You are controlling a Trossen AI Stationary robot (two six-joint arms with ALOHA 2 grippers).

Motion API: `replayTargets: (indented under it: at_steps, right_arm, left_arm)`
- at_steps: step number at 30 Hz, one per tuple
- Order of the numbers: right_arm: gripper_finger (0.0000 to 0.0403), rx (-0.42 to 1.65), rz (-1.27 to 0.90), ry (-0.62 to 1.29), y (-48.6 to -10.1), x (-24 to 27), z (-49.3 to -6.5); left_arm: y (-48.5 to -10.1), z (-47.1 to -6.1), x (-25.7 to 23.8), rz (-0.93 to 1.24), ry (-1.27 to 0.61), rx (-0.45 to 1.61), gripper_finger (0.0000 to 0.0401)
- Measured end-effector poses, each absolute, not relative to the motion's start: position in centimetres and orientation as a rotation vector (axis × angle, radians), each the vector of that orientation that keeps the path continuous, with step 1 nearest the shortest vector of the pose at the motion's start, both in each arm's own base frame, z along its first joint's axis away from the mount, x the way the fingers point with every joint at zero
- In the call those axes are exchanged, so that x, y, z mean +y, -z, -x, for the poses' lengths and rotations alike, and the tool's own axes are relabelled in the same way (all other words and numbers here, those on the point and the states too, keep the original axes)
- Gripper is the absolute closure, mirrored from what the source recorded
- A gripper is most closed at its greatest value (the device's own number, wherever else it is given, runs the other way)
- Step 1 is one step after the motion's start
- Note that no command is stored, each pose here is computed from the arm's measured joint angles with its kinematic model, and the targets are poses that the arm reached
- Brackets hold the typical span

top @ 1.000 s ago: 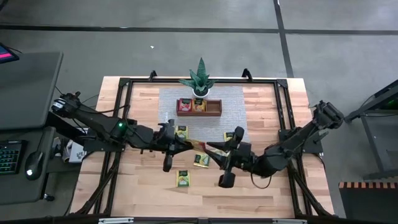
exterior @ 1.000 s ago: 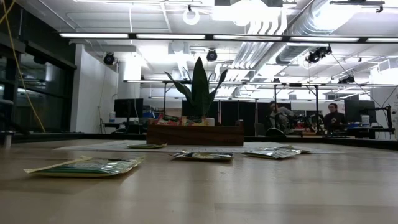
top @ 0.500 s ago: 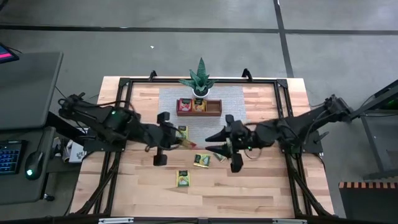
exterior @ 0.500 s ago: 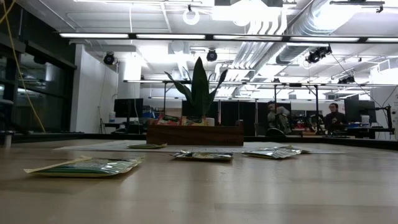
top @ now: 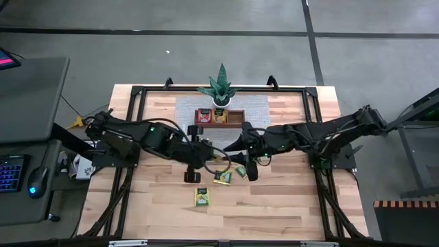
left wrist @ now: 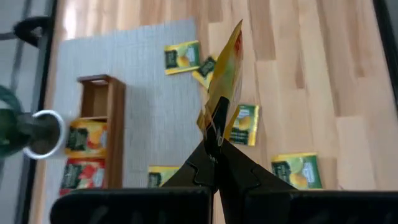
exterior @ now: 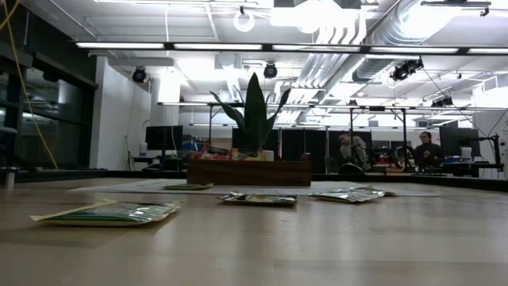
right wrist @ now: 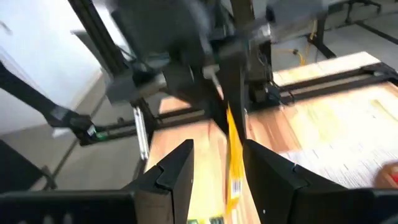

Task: Pick & Place Tea
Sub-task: Put the orange tea bag into the middle section of the wooden organizer

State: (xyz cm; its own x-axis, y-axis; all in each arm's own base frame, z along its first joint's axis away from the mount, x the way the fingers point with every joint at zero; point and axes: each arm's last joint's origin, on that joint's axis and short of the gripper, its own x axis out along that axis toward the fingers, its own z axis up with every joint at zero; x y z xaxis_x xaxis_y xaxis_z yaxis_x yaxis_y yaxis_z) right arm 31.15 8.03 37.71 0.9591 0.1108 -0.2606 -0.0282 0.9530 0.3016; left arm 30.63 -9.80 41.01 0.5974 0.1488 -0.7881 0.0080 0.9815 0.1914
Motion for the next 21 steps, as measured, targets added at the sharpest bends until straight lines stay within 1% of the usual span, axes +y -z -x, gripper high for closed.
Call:
replayTargets:
  at_steps: [3, 5, 7, 21]
  right_arm:
    - [0.0269, 0.348, -0.286, -0.057, -36.8, 7.8, -31.3]
    - [0.0269, 0.385, -0.266, -0.057, -36.3, 7.8, -31.5]
    - [0.0269, 0.376, -0.255, -0.053, -36.2, 7.8, -31.6]
    - [0.0269, 0.344, -0.231, -0.038, -36.1, 7.0, -32.5]
  left_arm:
    - [-41.5, -31.4, -9.6, -0.172, -0.104, 0.886, 0.0401]
    - [-41.4, -31.7, -9.7, -0.173, -0.103, 0.898, 0.0401]
    - [-41.5, -32.2, -9.5, -0.164, -0.113, 0.883, 0.0401]
    - [-41.7, -32.5, -9.3, -0.145, -0.112, 0.867, 0.0401]
